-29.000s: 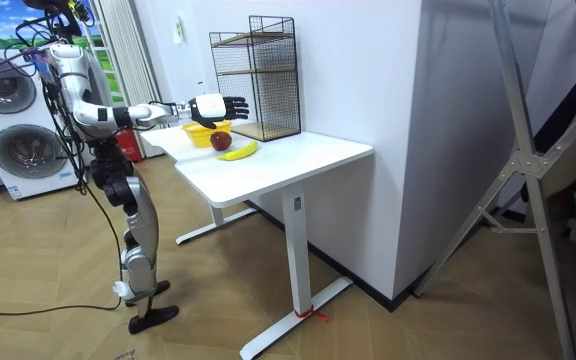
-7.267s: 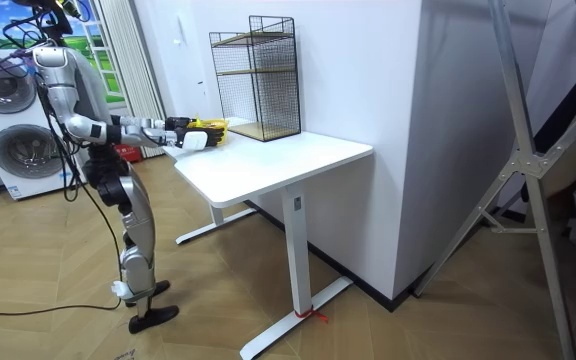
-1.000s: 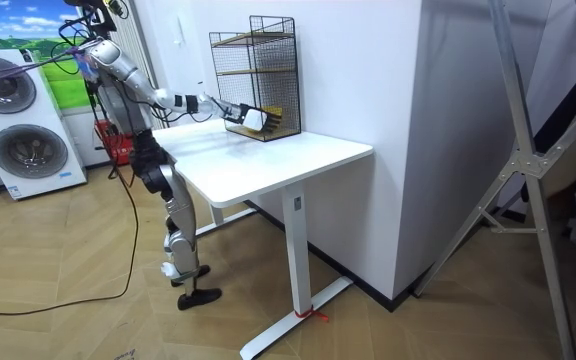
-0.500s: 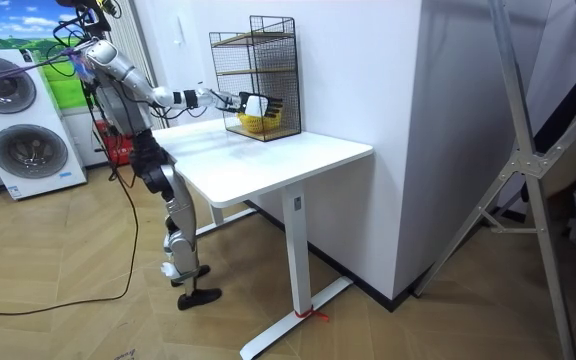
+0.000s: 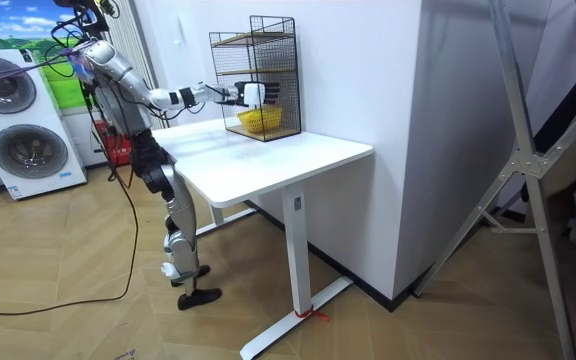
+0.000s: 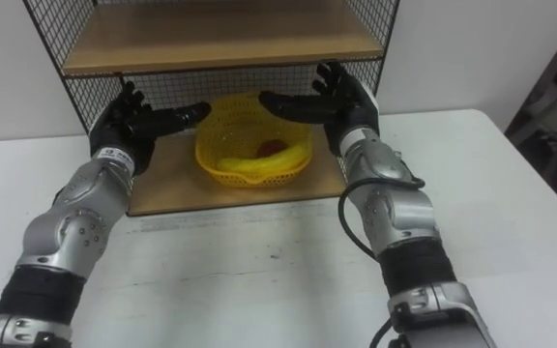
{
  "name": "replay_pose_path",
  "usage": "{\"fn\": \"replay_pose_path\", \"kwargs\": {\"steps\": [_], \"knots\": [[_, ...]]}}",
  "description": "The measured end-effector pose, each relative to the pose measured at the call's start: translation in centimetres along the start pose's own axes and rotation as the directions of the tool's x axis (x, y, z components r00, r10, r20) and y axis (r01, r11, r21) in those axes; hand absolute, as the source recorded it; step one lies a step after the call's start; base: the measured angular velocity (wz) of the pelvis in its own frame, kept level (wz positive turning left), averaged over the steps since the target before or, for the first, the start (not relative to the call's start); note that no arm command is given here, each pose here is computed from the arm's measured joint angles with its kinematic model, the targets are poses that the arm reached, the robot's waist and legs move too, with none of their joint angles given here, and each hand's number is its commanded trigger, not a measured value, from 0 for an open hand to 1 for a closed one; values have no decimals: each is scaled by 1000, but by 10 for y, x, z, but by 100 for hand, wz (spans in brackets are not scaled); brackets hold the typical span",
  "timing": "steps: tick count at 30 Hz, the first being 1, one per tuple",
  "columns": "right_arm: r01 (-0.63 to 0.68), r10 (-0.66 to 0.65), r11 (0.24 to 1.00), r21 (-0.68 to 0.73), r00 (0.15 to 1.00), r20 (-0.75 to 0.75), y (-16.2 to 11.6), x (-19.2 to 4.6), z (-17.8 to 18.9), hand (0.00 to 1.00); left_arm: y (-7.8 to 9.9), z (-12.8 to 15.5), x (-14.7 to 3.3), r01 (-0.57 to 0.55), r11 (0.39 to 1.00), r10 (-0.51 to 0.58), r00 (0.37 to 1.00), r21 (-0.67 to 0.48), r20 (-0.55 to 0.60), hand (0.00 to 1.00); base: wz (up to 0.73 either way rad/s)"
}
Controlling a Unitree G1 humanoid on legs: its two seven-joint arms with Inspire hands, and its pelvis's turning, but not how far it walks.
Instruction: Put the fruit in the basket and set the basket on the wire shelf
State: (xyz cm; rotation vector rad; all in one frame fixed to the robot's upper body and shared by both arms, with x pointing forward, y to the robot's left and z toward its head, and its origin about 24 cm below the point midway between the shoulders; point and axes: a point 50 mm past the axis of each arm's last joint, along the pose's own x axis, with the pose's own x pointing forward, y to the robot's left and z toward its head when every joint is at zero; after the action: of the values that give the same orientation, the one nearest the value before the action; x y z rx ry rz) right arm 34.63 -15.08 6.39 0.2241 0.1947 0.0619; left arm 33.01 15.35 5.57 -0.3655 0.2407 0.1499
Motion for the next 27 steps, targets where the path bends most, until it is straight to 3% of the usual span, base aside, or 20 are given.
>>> {"fn": "replay_pose_path", "kwargs": {"steps": [19, 27], "knots": [[-48, 50, 998, -35, 998, 41, -6, -28, -10, 0, 8, -11, -20, 27, 997, -29, 999, 70, 26, 0, 0], [-5, 4, 1000, -19, 999, -33, -20, -56, -44, 0, 28, -39, -38, 26, 994, -22, 999, 109, -36, 0, -1]]}}
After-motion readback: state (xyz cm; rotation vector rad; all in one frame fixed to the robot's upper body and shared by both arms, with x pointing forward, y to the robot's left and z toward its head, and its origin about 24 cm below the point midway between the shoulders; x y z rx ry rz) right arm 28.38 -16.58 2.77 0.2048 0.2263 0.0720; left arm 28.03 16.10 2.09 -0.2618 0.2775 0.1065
